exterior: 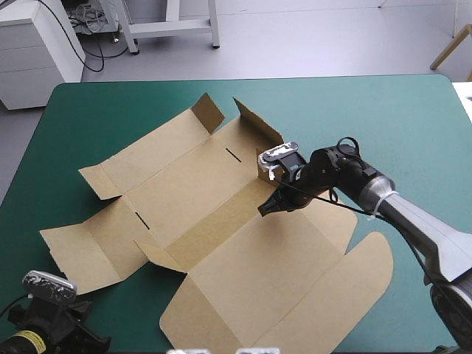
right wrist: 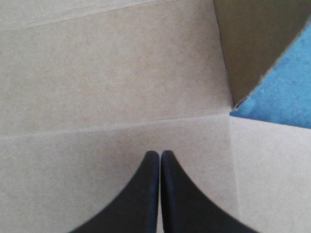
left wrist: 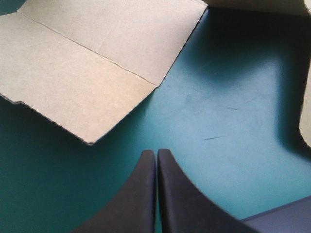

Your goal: Fold the box

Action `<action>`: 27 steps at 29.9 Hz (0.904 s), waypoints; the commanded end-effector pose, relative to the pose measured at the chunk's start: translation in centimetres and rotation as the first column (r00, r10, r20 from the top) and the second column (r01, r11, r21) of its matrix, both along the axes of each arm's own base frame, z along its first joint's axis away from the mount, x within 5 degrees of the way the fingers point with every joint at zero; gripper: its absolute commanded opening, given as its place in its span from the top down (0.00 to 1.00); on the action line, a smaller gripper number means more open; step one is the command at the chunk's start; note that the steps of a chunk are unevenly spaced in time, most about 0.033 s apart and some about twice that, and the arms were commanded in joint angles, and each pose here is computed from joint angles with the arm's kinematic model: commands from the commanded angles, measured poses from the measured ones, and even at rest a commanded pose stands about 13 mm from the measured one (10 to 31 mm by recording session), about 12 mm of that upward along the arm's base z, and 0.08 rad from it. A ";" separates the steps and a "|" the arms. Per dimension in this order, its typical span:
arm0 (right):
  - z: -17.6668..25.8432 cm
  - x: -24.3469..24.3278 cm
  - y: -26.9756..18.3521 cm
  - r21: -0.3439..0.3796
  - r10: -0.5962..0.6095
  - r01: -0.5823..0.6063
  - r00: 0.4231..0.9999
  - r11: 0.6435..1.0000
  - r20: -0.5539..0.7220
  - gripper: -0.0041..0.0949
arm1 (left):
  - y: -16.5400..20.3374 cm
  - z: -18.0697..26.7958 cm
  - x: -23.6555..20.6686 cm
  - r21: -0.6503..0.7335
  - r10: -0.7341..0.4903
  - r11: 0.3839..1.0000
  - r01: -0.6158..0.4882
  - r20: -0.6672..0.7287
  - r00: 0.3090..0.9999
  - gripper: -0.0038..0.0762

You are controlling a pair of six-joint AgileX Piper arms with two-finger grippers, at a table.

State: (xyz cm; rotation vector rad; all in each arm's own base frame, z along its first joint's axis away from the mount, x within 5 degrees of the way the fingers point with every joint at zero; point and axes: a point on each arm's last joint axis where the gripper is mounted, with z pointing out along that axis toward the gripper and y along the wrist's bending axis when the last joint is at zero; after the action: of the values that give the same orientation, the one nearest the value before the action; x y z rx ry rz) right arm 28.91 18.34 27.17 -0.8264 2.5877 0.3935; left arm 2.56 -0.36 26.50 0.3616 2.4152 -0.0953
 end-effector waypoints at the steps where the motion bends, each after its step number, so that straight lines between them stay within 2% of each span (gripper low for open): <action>1: 2.4 -0.1 0.0 0.055 -0.007 0.003 0.997 0.998 0.077 0.96 | -0.2 0.9 0.4 -0.024 -0.002 1.000 0.004 0.054 0.999 0.96; 19: 2.4 -0.1 0.0 0.071 -0.055 0.052 0.997 0.996 0.046 0.96 | -0.2 0.9 0.4 -0.019 -0.008 1.000 0.009 0.057 0.998 0.96; 27: 6.6 0.2 -2.0 0.061 -0.087 0.084 0.995 0.995 0.049 0.96 | -0.2 0.8 0.4 -0.018 -0.008 1.000 0.009 0.055 0.998 0.96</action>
State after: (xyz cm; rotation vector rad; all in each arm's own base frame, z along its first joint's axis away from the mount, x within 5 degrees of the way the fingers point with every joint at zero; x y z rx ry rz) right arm 29.29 17.61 29.26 -0.7285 2.6432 0.4153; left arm 2.56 -0.36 26.50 0.3658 2.4145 -0.0937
